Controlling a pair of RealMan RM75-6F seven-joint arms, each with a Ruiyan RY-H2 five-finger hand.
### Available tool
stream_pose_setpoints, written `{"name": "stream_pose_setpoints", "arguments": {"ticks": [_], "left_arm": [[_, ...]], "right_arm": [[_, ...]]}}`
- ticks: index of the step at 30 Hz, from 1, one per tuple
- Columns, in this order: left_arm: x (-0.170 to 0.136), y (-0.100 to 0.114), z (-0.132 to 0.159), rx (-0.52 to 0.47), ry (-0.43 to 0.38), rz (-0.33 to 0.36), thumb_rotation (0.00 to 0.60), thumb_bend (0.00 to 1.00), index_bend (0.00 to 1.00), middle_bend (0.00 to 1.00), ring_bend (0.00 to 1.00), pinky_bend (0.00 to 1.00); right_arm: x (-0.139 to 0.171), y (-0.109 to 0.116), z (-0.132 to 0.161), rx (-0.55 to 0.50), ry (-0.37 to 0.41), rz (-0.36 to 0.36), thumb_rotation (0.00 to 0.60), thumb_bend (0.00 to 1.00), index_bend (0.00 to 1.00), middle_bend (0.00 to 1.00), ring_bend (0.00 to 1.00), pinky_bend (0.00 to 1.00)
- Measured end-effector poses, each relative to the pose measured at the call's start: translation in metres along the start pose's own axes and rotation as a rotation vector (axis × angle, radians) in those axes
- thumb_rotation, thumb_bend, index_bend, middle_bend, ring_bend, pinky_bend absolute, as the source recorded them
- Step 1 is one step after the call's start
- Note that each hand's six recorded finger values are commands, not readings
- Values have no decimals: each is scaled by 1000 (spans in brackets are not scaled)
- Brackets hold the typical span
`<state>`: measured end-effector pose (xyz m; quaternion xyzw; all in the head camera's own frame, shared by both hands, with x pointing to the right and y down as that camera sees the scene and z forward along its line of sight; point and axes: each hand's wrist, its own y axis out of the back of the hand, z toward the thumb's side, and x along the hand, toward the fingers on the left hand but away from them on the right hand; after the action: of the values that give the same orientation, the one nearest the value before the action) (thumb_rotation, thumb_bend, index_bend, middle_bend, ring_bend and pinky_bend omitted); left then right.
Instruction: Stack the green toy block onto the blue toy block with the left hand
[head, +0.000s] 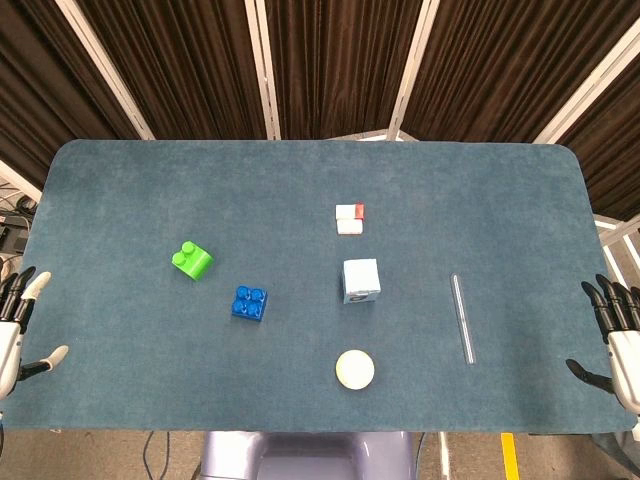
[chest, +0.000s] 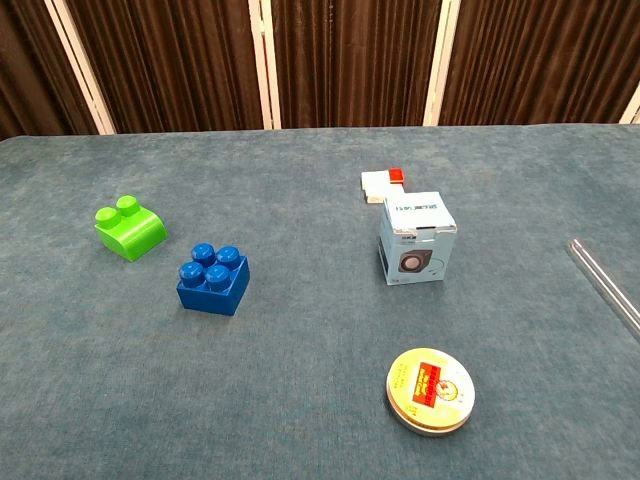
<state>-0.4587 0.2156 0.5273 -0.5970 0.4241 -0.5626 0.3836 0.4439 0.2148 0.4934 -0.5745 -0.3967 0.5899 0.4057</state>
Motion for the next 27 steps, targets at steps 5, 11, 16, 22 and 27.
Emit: {"name": "stream_pose_setpoints", "arguments": {"ticks": [5,11,16,22,27], "left_arm": [[2,-2,-3,7,-3,-9,600,0,0,0,0,0],[12,-9,-3,24,-15,-35,600,0,0,0,0,0],[49,-23,10,58,-99,-85,600,0,0,0,0,0],[121,-49,33,193,-231,-161,600,0,0,0,0,0],[169,-77,59,291,-301,-230,600,0,0,0,0,0]], "right_arm": [[1,1,1,-2,-4,-14,600,0,0,0,0,0],[3,2,0,-14,-7,-15,600,0,0,0,0,0],[1,3,0,-12,-4,-25,600,0,0,0,0,0],[-5,1,-7,12,-32,-47,600,0,0,0,0,0],[-11,-3,-16,49,-87,-49,600,0,0,0,0,0]]}}
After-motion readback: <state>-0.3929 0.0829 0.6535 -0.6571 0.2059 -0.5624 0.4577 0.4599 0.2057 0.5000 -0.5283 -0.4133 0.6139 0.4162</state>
